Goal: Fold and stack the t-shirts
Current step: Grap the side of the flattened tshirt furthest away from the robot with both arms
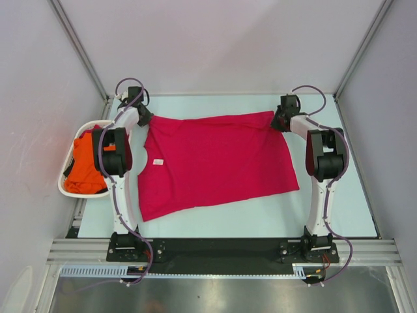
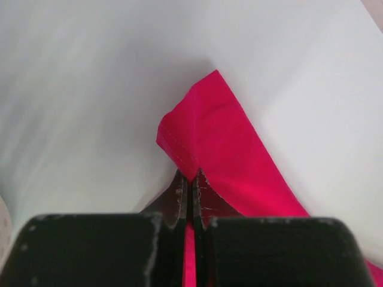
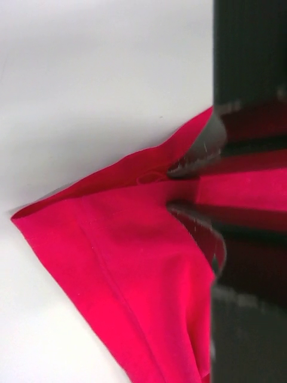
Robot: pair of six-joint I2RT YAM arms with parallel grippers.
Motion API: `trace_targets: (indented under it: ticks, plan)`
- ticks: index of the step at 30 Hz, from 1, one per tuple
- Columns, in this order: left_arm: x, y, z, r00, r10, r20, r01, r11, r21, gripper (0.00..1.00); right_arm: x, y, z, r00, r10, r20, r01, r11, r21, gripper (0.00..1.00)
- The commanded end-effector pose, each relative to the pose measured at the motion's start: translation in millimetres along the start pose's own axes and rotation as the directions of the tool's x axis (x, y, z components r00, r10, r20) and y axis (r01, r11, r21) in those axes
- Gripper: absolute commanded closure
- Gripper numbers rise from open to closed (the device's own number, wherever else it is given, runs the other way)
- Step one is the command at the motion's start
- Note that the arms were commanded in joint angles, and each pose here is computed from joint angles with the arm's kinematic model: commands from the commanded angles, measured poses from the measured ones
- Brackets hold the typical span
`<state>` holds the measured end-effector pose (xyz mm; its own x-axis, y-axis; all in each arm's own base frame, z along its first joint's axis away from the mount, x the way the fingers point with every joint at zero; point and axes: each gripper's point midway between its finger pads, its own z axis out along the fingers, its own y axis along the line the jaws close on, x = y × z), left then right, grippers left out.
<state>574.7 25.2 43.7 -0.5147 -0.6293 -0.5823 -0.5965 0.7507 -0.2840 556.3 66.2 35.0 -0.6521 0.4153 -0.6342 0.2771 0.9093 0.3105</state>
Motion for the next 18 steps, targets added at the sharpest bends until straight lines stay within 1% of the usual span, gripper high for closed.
trace_targets:
  ticks: [1,2,4,8,13,15,16,18]
  plan:
    - [-22.8,-5.0,-20.5,0.998,0.017,0.062,-0.017,1.000,0.011,1.00,-17.8,17.9,-1.5,0.998,-0.020,0.062,0.022,0.999,-0.027,0.76]
    - [-25.0,-5.4,-22.6,0.997,0.018,0.069,-0.019,1.000,0.012,1.00,-18.2,19.1,-2.4,0.998,-0.023,0.066,0.025,0.999,-0.026,0.80]
    - [-28.1,-4.9,-26.7,0.997,0.020,0.076,-0.021,1.000,0.012,1.00,-20.4,21.8,-7.1,0.996,-0.030,0.084,0.032,0.999,-0.024,0.85]
    - [-36.5,-6.9,-35.0,0.995,0.026,0.102,-0.027,1.000,0.012,1.00,-29.0,25.3,-16.1,0.991,-0.031,0.127,0.035,0.999,-0.030,0.89]
    - [-50.0,-15.4,-46.7,0.990,0.033,0.135,-0.039,0.998,0.042,0.99,-36.5,28.5,-25.3,0.986,-0.042,0.162,0.046,0.999,-0.025,0.90]
    - [-54.2,-21.1,-50.1,0.989,0.037,0.143,-0.046,0.997,0.066,0.96,-38.5,31.9,-28.0,0.984,-0.053,0.171,0.058,0.998,-0.026,0.89]
    - [-55.7,-21.1,-50.2,0.988,0.044,0.146,-0.054,0.996,0.067,0.91,-39.6,33.5,-28.8,0.984,-0.054,0.172,0.059,0.998,-0.028,0.87]
    - [-58.4,-24.8,-52.4,0.987,0.052,0.151,-0.064,0.995,0.077,0.85,-38.9,32.1,-27.9,0.984,-0.055,0.168,0.060,0.998,-0.024,0.85]
